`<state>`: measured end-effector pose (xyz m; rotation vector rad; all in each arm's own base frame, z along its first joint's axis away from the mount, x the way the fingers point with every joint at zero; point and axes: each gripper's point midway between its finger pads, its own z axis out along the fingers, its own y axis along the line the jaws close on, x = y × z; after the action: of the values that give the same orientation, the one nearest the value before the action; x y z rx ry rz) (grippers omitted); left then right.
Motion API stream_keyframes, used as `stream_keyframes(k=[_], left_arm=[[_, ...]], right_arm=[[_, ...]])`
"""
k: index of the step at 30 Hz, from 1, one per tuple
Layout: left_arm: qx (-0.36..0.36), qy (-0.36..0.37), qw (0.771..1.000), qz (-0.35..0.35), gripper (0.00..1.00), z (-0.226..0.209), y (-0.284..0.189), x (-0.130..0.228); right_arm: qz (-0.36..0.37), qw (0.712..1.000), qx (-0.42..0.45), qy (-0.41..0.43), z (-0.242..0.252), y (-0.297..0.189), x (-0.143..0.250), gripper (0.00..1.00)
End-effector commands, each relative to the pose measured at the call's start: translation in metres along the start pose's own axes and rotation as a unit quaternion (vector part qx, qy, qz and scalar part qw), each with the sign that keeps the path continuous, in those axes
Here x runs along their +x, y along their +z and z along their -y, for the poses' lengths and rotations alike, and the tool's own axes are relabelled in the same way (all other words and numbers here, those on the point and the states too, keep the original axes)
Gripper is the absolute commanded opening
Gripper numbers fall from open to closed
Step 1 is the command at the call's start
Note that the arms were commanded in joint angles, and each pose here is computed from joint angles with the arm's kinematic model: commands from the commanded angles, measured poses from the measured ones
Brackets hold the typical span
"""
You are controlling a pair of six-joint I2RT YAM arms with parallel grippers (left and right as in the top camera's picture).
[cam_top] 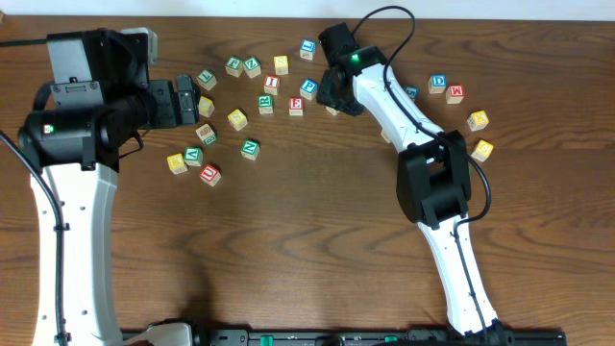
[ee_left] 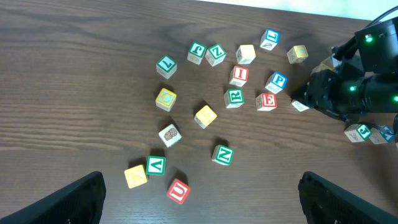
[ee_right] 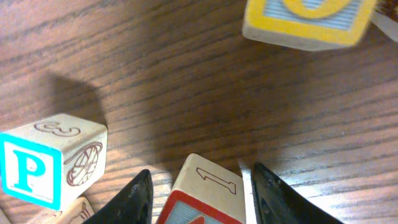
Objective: Spell out AI2
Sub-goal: 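Lower the right gripper and grasp the red A block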
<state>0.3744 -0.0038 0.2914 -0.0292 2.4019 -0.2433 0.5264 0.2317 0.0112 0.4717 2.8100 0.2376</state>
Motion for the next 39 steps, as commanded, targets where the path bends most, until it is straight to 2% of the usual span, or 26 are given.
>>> stream_keyframes(k=[1,11,20,25,29,34,39], left_arm=[[0.003,0.005,1.0,0.007,0.98,0.001,-0.004,-0.006],[0.003,0.005,1.0,0.007,0.98,0.001,-0.004,-0.006],[0.003,0.005,1.0,0.007,0.98,0.001,-0.004,-0.006],[0.003,0.005,1.0,0.007,0.98,0.001,-0.004,-0.006],[0.003,0.005,1.0,0.007,0.98,0.001,-0.004,-0.006],[0.003,0.005,1.0,0.007,0.98,0.001,-0.004,-0.006],[0.003,0.005,1.0,0.007,0.98,0.001,-0.004,-0.006]], right_arm=[[-0.007,0.997,0.009,-0.075,0.005,0.004,0.004,0.4],[-0.015,0.982,0.013,-0.188,0.009,0.004,0.006,0.36],[-0.031,0.928,0.015,-0.37,0.014,0.004,0.012,0.38],[-0.036,0.936,0.006,-0.349,0.013,0.004,0.013,0.5],[-0.037,0.952,0.004,-0.304,0.012,0.004,0.014,0.5],[-0.037,0.967,0.005,-0.252,0.012,0.004,0.014,0.41],[-0.029,0.971,0.001,-0.237,0.009,0.0,0.009,0.33]])
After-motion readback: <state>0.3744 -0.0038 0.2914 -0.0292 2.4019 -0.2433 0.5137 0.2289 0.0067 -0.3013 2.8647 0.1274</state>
